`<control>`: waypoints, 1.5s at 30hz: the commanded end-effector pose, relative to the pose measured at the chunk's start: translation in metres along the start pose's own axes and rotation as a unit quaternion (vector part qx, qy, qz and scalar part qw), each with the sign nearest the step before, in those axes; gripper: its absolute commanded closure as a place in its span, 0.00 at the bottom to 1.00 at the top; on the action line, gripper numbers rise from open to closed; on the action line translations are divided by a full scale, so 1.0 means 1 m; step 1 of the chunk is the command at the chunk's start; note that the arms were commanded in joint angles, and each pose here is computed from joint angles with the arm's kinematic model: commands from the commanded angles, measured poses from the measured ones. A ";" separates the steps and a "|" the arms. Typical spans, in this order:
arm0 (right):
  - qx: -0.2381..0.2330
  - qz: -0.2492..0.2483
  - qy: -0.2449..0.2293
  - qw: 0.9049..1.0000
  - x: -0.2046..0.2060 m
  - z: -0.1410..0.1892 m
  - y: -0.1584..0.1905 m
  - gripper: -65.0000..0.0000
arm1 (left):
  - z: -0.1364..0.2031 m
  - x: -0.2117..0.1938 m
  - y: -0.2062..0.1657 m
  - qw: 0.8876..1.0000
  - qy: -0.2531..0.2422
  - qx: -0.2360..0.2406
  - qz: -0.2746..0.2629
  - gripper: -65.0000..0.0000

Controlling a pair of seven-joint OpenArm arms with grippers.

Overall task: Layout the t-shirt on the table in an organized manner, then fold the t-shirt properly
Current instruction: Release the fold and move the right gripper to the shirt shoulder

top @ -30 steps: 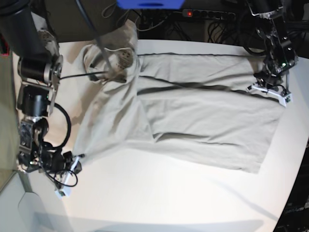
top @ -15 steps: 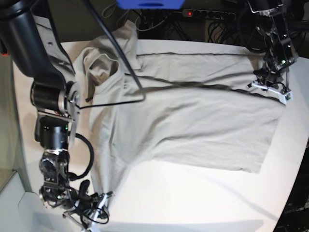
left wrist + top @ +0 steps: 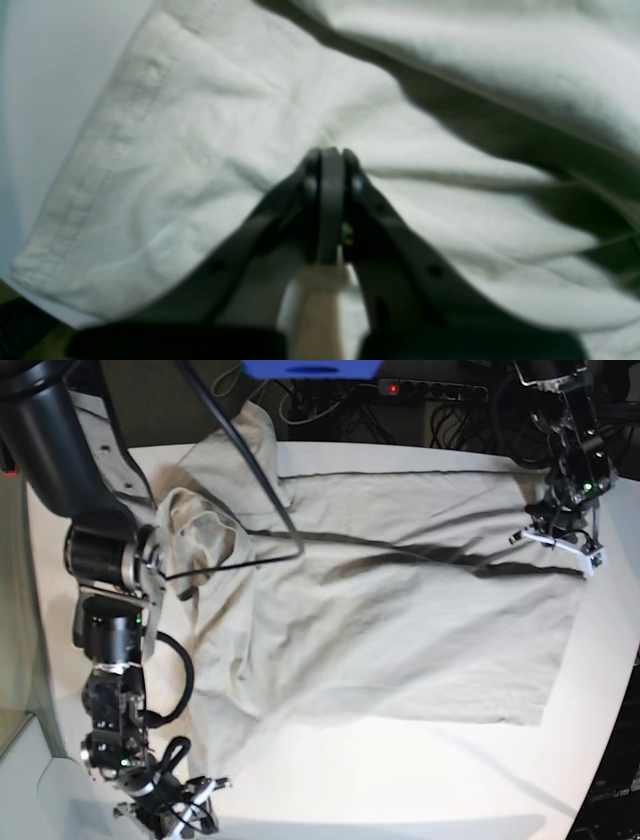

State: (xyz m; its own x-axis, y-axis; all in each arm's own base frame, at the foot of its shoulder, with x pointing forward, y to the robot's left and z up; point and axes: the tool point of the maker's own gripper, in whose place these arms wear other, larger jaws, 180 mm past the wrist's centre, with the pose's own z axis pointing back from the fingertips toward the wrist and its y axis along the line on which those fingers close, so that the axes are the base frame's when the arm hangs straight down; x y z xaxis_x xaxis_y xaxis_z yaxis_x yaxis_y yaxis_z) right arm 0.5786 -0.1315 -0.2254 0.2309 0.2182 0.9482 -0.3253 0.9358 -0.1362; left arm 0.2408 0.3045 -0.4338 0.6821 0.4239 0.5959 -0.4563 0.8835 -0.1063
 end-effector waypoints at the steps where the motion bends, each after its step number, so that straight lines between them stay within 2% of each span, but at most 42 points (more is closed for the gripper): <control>1: -0.014 0.003 -0.035 0.999 0.030 0.001 -0.011 0.55 | 0.001 -0.008 0.007 1.000 0.021 0.011 -0.006 0.99; 3: -0.010 0.001 -0.033 0.999 0.027 0.001 -0.007 0.42 | 0.001 -0.007 0.007 1.000 0.020 0.011 -0.006 0.99; 5: -0.009 -0.003 -0.025 1.000 0.013 0.002 -0.003 0.35 | 0.001 -0.005 0.006 1.000 0.018 0.010 -0.006 0.99; 8: -0.011 0.000 -0.034 0.999 0.008 0.010 0.007 0.36 | 0.001 -0.005 0.006 1.000 0.018 0.010 -0.006 0.99; 13: -0.033 0.030 0.010 0.999 -0.025 0.047 0.020 0.36 | 0.003 0.008 0.016 1.000 0.006 0.019 -0.019 0.99; 17: -0.004 0.057 0.055 0.997 -0.064 0.086 0.055 0.36 | 0.004 0.020 0.021 0.999 -0.004 0.023 -0.026 0.99; 22: -0.001 0.048 0.124 0.991 -0.122 0.138 0.092 0.36 | 0.002 0.030 0.019 0.999 -0.011 0.023 -0.028 0.99; 26: -0.002 0.033 0.149 0.988 -0.141 0.177 0.118 0.36 | 0.001 0.031 0.018 0.999 -0.012 0.022 -0.027 0.99; 30: -0.008 0.034 0.185 0.982 -0.162 0.210 0.127 0.36 | -0.002 0.035 0.000 0.999 -0.014 0.004 -0.038 0.99; 36: 0.019 0.042 0.233 0.971 -0.184 0.239 0.154 0.36 | -0.003 0.031 -0.006 0.999 -0.011 -0.003 -0.040 0.99; 40: 0.063 0.025 0.235 0.970 -0.190 0.249 0.185 0.36 | -0.005 0.020 -0.011 1.000 -0.002 -0.005 -0.030 0.99; 45: 0.088 0.014 0.235 0.968 -0.193 0.253 0.203 0.36 | -0.004 0.009 -0.007 0.999 0.009 -0.002 -0.031 0.99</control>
State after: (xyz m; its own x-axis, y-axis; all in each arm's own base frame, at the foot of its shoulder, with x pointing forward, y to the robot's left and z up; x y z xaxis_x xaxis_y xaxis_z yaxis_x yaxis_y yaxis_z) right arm 0.2267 -0.0621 -0.3762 0.6380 0.4065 0.6541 -0.4769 0.8754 -0.0789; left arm 0.2544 0.3007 -0.4312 0.7066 0.3743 0.6005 -0.4076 0.9090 -0.0871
